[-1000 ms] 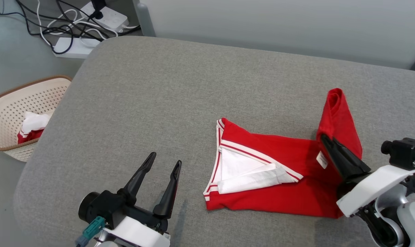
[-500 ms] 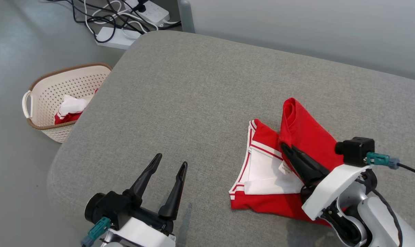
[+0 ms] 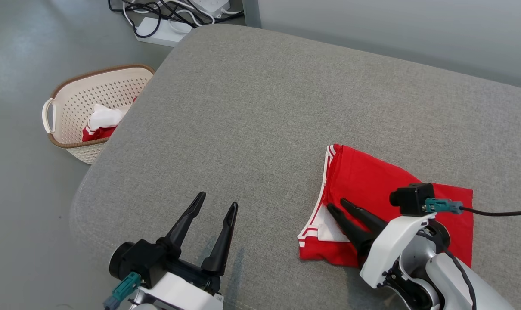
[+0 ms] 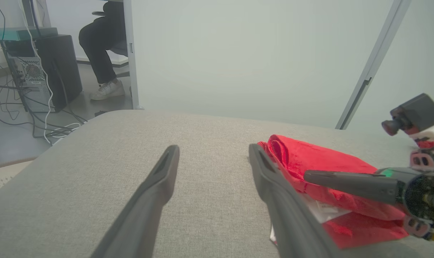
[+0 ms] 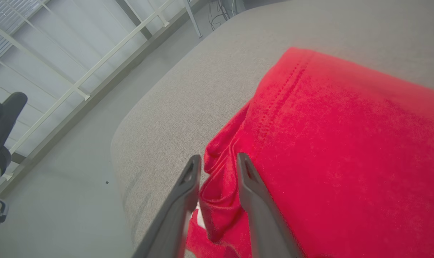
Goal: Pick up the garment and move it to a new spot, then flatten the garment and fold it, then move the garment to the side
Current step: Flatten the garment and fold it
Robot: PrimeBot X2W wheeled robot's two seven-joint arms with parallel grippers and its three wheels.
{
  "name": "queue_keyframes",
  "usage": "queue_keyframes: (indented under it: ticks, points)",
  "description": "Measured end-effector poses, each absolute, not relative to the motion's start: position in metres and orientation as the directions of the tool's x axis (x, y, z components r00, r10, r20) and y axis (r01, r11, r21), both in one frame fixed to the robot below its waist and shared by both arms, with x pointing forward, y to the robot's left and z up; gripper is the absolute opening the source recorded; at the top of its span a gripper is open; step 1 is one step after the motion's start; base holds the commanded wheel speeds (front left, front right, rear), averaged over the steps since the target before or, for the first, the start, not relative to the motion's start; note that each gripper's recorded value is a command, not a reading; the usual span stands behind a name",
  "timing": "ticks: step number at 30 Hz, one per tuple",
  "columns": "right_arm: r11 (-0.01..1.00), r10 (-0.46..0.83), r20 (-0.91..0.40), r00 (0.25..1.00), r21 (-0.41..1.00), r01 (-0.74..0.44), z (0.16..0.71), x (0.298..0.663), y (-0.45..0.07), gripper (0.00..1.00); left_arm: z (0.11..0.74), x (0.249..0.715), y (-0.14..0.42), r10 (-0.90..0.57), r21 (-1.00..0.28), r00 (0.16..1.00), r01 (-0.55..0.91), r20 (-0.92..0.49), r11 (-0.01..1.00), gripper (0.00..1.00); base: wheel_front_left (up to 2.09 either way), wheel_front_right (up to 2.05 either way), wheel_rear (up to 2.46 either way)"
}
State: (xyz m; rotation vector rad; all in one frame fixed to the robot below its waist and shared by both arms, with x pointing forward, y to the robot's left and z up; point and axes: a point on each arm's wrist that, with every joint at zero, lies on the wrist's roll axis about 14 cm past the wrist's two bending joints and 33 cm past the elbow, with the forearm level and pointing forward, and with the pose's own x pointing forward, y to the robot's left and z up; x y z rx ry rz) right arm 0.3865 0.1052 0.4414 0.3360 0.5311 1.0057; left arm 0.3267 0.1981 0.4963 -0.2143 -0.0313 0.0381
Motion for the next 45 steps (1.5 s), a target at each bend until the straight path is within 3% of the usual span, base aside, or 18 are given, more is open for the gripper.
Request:
queue_keyframes:
  ticks: [10, 18, 28, 35, 45]
  points:
    - [0.477, 0.878, -0.234, 0.418, 0.512, -0.715, 0.452, 0.384, 0.106, 1.0, 0.495, 0.332, 0.194, 0.027, -0.218, 0.999, -0.021, 0.026, 0.976, 1.0, 0.0, 0.0, 0.0]
    - [0.586, 0.797, -0.085, 0.597, 0.346, -0.733, 0.489, 0.423, 0.061, 1.0, 0.498, 0.343, 0.185, -0.011, -0.226, 0.999, 0.02, 0.043, 0.974, 1.0, 0.0, 0.0, 0.0]
    - [0.766, 0.603, 0.117, 0.789, 0.192, -0.614, 0.527, 0.453, -0.014, 1.0, 0.505, 0.364, 0.173, -0.053, -0.243, 0.996, 0.07, 0.074, 0.968, 1.0, 0.0, 0.0, 0.0]
    - [0.873, 0.456, 0.15, 0.877, 0.118, -0.473, 0.531, 0.453, -0.067, 1.0, 0.514, 0.38, 0.162, -0.08, -0.256, 0.991, 0.106, 0.109, 0.961, 1.0, 0.0, 0.0, 0.0]
    - [0.942, 0.273, 0.16, 0.948, 0.156, -0.298, 0.53, 0.42, -0.118, 1.0, 0.526, 0.382, 0.153, -0.106, -0.258, 0.984, 0.141, 0.147, 0.956, 1.0, 0.0, 0.0, 0.0]
